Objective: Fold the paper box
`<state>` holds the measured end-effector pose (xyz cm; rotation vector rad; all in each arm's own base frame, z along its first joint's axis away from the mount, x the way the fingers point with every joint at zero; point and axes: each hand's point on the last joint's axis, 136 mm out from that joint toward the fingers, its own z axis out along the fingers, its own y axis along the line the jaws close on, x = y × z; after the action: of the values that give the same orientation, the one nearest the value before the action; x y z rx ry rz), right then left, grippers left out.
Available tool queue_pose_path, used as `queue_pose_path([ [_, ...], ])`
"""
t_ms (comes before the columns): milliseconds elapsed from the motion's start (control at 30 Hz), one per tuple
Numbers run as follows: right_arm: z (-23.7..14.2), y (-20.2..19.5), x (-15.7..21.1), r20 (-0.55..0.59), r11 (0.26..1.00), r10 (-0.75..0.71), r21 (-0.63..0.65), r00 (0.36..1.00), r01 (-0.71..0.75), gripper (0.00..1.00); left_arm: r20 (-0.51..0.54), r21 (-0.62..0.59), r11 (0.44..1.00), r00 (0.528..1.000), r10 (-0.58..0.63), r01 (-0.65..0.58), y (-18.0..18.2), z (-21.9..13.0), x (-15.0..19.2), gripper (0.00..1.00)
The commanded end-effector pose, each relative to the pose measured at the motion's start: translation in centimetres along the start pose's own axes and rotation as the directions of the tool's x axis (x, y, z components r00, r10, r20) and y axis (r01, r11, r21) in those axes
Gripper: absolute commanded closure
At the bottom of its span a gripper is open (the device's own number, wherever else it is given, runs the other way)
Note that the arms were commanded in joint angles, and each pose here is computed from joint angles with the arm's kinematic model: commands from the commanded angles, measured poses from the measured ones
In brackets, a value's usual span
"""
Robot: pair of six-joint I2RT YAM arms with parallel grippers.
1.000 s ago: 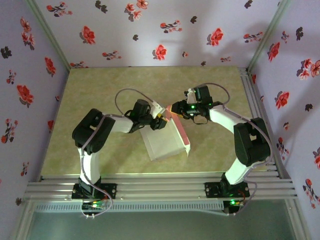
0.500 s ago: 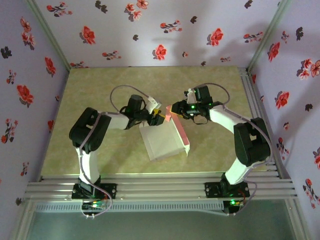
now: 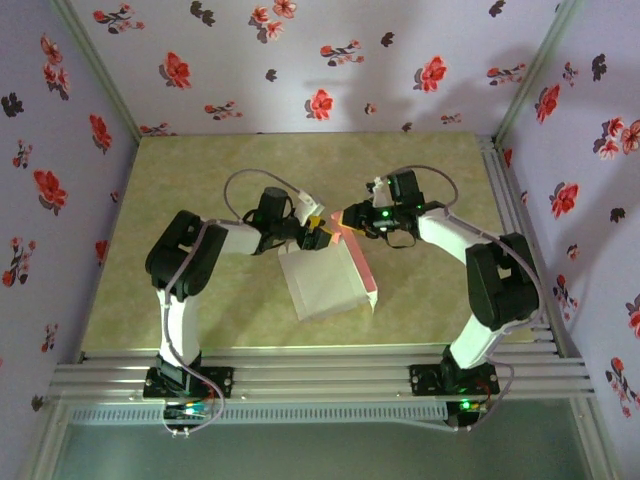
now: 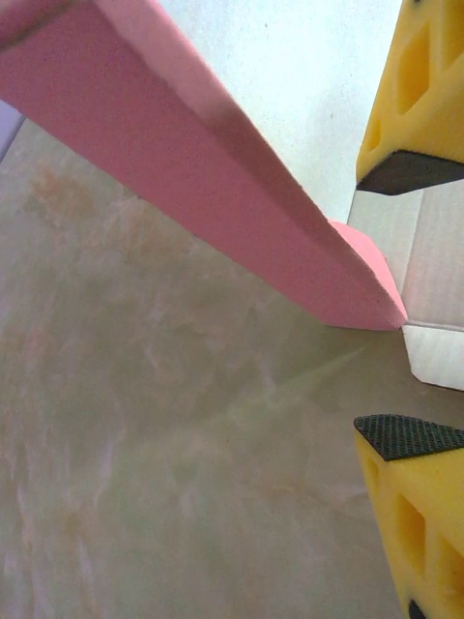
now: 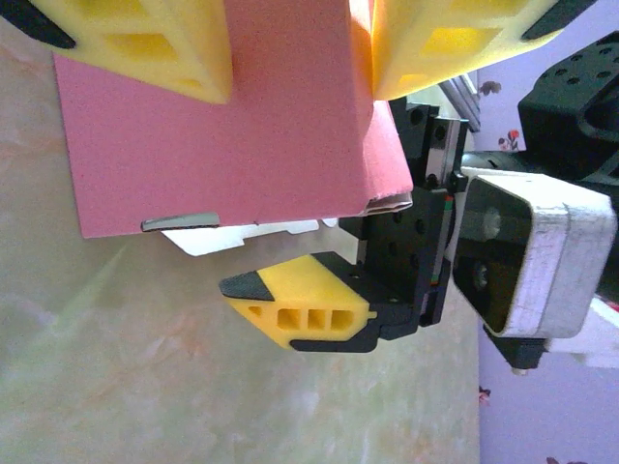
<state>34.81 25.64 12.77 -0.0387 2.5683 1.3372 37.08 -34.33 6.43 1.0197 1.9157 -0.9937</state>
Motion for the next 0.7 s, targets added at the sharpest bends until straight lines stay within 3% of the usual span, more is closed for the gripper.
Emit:
queue_pose_path([
  [0,0.8,-0.4,1.7,-0.097,1.000,-0.004,-0.006,0.995,0.003,0.58,0.002,0.001,1.000,1.000,-0.029,0.029,-0.2,0.0,1.0,0.36],
  [233,1.4,1.0,1.7,-0.157,0.993,-0.083,-0.095,0.984,0.069,0.57,-0.002,-0.034,0.998,0.999,-0.052,0.052,-0.9,-1.6,1.9,0.36],
  [667,3.5,2.6,3.5,-0.275,0.983,-0.154,-0.144,0.949,0.118,0.57,0.034,-0.138,0.989,0.998,-0.048,0.053,-0.6,-4.3,2.5,0.38],
])
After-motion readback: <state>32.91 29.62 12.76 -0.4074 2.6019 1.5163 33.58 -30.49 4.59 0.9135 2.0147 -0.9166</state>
